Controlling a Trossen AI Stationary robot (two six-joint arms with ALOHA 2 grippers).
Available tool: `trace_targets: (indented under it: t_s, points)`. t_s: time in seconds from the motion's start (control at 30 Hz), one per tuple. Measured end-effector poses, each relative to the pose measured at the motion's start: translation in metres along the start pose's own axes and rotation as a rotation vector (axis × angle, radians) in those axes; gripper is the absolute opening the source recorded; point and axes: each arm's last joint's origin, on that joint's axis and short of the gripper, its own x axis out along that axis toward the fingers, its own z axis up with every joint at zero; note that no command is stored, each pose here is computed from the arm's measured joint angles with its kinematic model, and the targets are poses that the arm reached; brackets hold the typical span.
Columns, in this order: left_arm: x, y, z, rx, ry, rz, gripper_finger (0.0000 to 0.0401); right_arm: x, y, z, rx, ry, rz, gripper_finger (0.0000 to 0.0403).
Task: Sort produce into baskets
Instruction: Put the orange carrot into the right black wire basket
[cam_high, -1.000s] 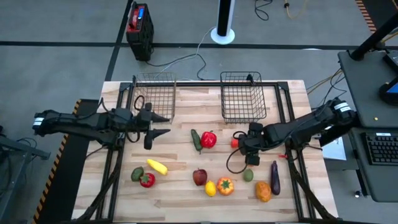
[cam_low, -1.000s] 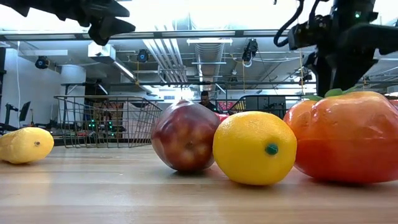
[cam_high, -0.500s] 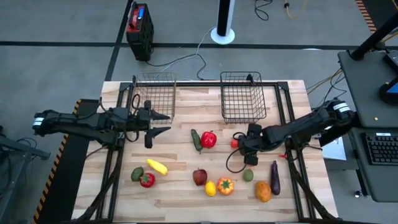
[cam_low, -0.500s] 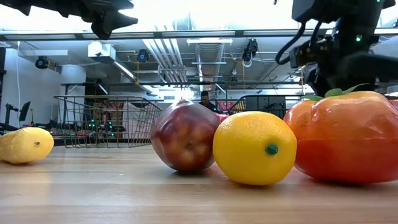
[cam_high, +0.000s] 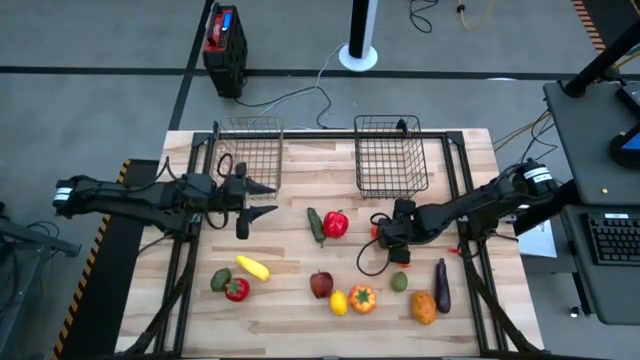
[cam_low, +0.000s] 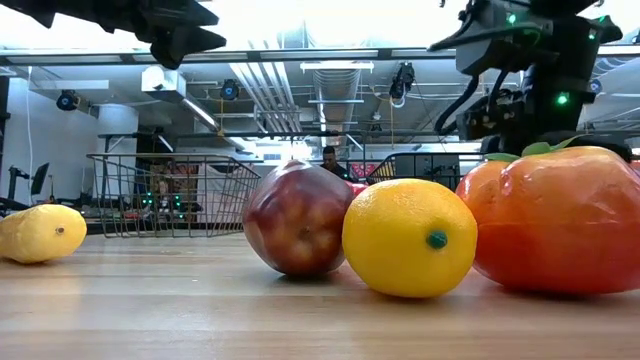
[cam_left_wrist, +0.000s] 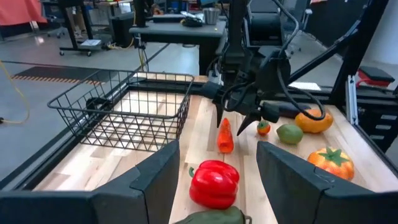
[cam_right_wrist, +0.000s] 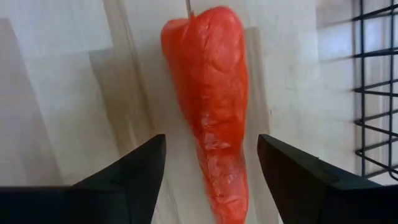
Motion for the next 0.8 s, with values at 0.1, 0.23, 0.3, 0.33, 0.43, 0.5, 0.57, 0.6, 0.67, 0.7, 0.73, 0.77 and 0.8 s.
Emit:
trace_targets:
  t_s: [0.1, 0.23, 0.3, 0.33, 0.43, 0.5, 0.57, 0.6, 0.67, 0.7, 0.73, 0.77, 0.8]
  points:
    - [0.003, 0.0, -0.002, 0.021, 0.013, 0.001, 0.0198, 0.008, 0.002, 0.0, -0.008, 0.028, -0.01, 0.0231]
    - [0.006, -0.001, -0.001, 0.024, 0.006, 0.0, 0.0198, 0.015, 0.005, 0.001, -0.017, 0.049, -0.017, 0.0215]
    - [0.006, -0.001, -0.002, 0.024, 0.007, 0.0, 0.0198, 0.016, 0.006, 0.001, -0.018, 0.051, -0.015, 0.0204]
    - [0.006, -0.001, -0.002, 0.024, 0.008, 0.0, 0.0198, 0.015, 0.006, 0.001, -0.018, 0.049, -0.012, 0.0196]
    - [0.006, -0.001, -0.002, 0.025, 0.009, 0.0, 0.0198, 0.012, 0.005, 0.001, -0.012, 0.038, 0.0, 0.0166]
    - [0.006, -0.001, -0.002, 0.025, 0.009, 0.0, 0.0198, 0.009, 0.004, 0.001, -0.008, 0.023, 0.005, 0.014]
    - [0.007, -0.001, -0.002, 0.021, 0.011, -0.001, 0.0198, 0.005, 0.003, 0.001, -0.004, 0.007, 0.01, 0.0112]
    - [0.007, -0.001, -0.002, 0.016, 0.012, -0.002, 0.0198, 0.003, 0.002, 0.001, -0.004, 0.003, 0.015, 0.0099]
    - [0.007, -0.001, -0.002, 0.008, 0.013, -0.003, 0.0198, -0.002, 0.001, 0.0, -0.008, -0.003, 0.044, 0.0078]
    - [0.007, -0.001, -0.002, 0.004, 0.013, -0.003, 0.0198, -0.006, 0.001, 0.001, -0.001, -0.01, 0.058, 0.0078]
    - [0.007, -0.001, -0.002, 0.0, 0.013, -0.003, 0.0198, -0.011, 0.0, 0.002, 0.009, -0.025, 0.075, 0.0078]
    - [0.007, -0.001, -0.002, -0.001, 0.013, -0.003, 0.0198, -0.018, 0.0, 0.005, 0.02, -0.043, 0.096, 0.0078]
    - [0.006, -0.001, -0.002, -0.001, 0.013, -0.003, 0.0198, -0.024, -0.001, 0.008, 0.032, -0.069, 0.117, 0.0078]
